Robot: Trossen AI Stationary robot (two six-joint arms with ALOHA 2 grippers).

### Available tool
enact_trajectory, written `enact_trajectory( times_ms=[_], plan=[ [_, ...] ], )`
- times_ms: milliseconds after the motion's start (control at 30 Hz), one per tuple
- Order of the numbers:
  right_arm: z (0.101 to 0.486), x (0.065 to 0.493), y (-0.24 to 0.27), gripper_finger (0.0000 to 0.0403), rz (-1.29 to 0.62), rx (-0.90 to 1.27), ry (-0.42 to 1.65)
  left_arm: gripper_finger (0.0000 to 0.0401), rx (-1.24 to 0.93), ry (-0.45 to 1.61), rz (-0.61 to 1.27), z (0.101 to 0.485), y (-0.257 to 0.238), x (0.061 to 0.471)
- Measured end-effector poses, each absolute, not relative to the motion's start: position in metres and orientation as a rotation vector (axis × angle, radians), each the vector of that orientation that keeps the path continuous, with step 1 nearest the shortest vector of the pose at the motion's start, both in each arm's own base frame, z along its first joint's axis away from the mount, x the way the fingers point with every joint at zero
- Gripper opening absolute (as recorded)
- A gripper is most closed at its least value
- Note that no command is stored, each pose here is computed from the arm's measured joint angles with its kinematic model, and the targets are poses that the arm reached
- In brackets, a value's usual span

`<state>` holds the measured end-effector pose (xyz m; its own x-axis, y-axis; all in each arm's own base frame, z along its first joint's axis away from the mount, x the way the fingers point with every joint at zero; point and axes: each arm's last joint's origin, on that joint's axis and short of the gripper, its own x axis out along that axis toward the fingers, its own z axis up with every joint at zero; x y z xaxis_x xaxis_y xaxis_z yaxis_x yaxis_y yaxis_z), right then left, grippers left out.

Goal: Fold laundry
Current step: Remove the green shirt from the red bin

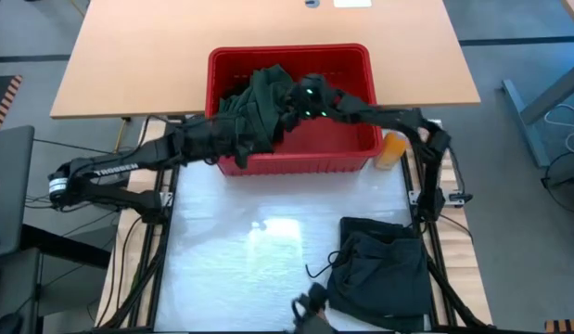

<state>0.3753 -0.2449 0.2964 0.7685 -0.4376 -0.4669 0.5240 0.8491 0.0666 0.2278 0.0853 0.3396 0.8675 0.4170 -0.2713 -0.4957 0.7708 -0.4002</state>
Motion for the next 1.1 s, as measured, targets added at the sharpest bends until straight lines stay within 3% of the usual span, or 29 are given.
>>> enact_trajectory(
  times_ms=[367, 633, 767, 900, 933, 1100],
  plan=[
    [0.242, 0.402, -0.318, 0.0256, -0.656, 0.173, 0.84, 0.0171, -0.359, 0.413, 0.422, 0.323, 0.086, 0.22],
    [0.203, 0.409, -0.338, 0.0251, -0.725, 0.208, 0.968, 0.0171, -0.279, 0.54, 0.374, 0.315, 0.086, 0.212],
    [0.195, 0.413, -0.332, 0.0191, -0.742, 0.198, 1.007, 0.0171, -0.256, 0.511, 0.381, 0.321, 0.09, 0.206],
    [0.207, 0.413, -0.327, 0.0048, -0.718, 0.137, 1.014, 0.0171, -0.244, 0.485, 0.386, 0.323, 0.094, 0.205],
    [0.214, 0.413, -0.325, 0.0028, -0.711, 0.123, 1.006, 0.0171, -0.235, 0.477, 0.39, 0.324, 0.096, 0.205],
    [0.291, 0.4, -0.308, 0.0024, -0.759, 0.1, 0.818, 0.0171, -0.211, 0.44, 0.405, 0.327, 0.101, 0.204]
  ],
)
